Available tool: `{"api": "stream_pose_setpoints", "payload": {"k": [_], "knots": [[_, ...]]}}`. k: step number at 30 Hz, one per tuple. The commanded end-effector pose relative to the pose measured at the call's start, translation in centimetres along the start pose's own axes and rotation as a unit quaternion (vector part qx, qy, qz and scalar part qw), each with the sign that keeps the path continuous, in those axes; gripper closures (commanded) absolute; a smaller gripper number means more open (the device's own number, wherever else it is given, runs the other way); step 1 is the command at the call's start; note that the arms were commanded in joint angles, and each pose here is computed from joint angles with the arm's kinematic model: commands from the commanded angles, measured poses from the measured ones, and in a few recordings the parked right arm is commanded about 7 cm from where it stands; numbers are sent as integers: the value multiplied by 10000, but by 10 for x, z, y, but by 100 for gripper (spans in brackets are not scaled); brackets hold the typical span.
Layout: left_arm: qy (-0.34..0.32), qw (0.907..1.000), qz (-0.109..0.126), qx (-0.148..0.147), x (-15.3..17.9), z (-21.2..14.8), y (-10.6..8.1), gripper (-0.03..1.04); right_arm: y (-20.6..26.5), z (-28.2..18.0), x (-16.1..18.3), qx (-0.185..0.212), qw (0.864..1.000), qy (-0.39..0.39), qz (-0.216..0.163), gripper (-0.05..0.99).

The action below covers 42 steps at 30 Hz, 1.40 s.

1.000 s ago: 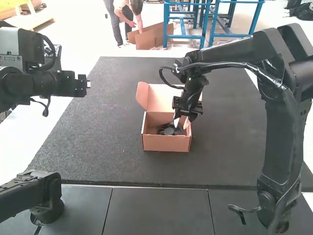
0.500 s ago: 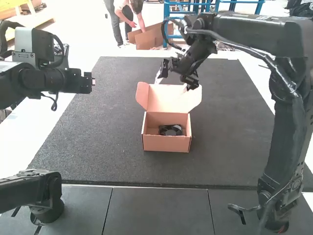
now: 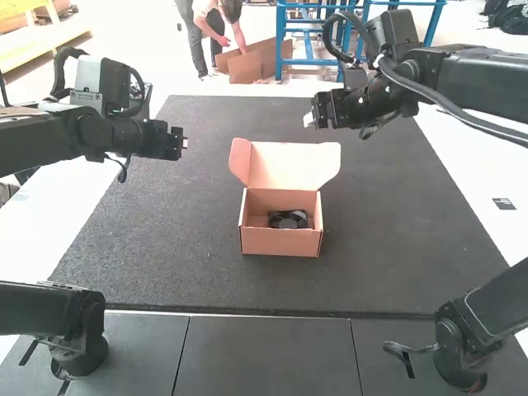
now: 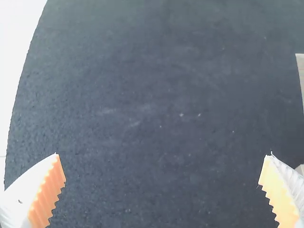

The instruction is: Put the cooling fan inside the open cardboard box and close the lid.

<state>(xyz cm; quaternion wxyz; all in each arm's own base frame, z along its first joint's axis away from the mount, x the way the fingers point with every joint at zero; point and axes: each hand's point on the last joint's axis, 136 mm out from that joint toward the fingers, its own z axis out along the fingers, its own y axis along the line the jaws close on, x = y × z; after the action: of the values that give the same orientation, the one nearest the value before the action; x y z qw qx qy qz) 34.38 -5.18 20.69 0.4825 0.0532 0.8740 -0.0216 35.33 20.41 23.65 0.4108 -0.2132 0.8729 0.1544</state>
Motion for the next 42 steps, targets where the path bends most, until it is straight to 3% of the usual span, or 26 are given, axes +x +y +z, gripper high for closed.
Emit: {"api": "stream_pose_setpoints", "payload": {"k": [1,16,25,33,42], "knots": [[-207,9998,62,20,-19,3,-5,4,-13,-1,4,275,9996,-33,102,3],[-337,9994,63,30,-39,52,-10,4,-61,34,25,675,9918,581,921,3],[-321,9994,65,58,-51,81,-15,4,-82,50,21,701,9847,872,1338,3],[-64,9994,207,287,-40,104,-38,4,-71,58,19,361,9810,1168,1509,3],[-41,9967,345,731,-44,104,-73,4,-59,59,28,63,9735,1583,1651,3]]}}
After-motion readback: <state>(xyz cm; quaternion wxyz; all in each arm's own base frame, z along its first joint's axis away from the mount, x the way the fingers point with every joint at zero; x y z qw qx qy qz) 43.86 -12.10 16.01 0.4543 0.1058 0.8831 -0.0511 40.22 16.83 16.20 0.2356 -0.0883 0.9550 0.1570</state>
